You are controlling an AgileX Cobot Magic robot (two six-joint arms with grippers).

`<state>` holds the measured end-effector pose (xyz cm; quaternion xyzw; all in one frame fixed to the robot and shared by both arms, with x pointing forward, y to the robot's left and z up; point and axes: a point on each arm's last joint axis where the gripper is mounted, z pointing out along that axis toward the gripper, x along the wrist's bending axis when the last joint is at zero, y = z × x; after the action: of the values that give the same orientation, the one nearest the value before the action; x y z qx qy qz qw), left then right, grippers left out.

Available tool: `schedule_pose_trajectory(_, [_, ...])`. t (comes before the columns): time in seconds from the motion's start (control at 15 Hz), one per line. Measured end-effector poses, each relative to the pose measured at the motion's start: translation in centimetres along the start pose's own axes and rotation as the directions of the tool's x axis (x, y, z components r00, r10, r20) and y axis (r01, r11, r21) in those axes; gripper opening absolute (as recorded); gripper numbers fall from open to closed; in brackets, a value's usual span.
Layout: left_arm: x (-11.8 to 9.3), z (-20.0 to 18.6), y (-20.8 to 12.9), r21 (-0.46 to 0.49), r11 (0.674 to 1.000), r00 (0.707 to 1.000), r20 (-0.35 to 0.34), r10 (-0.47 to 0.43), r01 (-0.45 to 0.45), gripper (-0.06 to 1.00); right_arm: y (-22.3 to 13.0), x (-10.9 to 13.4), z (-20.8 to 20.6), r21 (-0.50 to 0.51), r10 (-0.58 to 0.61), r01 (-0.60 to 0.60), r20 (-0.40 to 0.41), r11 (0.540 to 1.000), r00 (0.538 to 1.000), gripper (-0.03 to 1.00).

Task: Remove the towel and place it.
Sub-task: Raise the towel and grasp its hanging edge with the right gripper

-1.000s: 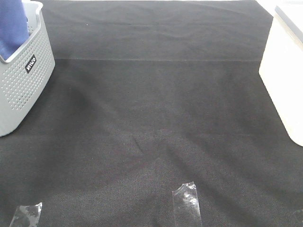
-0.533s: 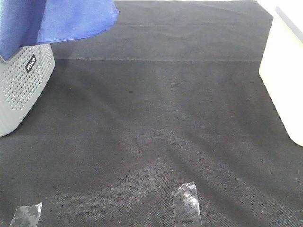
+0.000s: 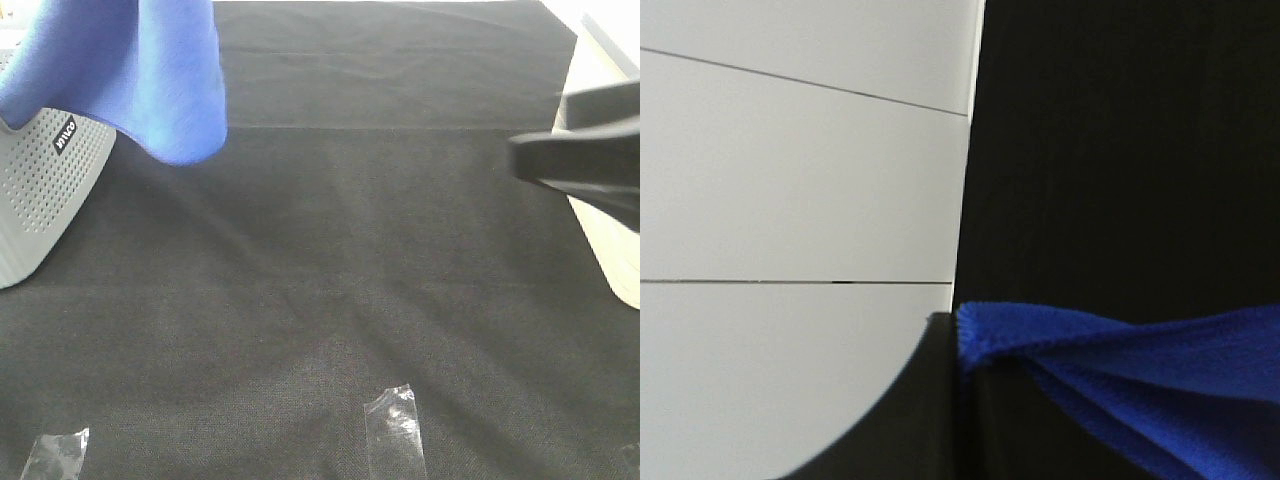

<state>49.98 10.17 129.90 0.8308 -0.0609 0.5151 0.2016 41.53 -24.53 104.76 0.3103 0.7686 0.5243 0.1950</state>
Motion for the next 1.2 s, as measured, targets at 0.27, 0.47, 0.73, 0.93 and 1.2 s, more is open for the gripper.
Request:
schedule_pose_trajectory(0.27, [-1.1, 0.0, 2.0, -0.133, 0.991, 0.997, 0.079, 0.021, -0.01, 0.0, -0.4, -2.0, 3.3, -0.139, 0.063, -0.085, -0.153, 0.987, 0.986, 0.65])
schedule_pose_trajectory(0.47, [-1.5, 0.1, 2.6, -0.195, 0.981, 0.993, 0.117, 0.025, -0.001, 0.0, 0.5, -2.5, 6.0, -0.148, 0.011, -0.046, -0.23, 0.988, 0.973, 0.75])
schedule_pose_trajectory(0.73, [-1.7, 0.1, 2.9, -0.227, 0.974, 0.99, 0.138, 0.013, 0.018, 0.0, 2.2, -1.0, 11.8, -0.086, -0.069, 0.044, -0.315, 0.995, 0.947, 0.77])
schedule_pose_trajectory(0.93, [-1.8, 0.0, 3.1, -0.242, 0.97, 0.989, 0.148, 0.004, 0.032, 0.0, 2.5, -0.1, 15.6, -0.062, -0.088, 0.07, -0.383, 0.996, 0.92, 0.77])
schedule_pose_trajectory(1.2, [-1.8, 0.0, 3.1, -0.241, 0.97, 0.989, 0.149, 0.004, 0.032, 0.0, 1.0, 3.4, 17.5, 0.018, -0.096, 0.125, -0.539, 0.992, 0.837, 0.76])
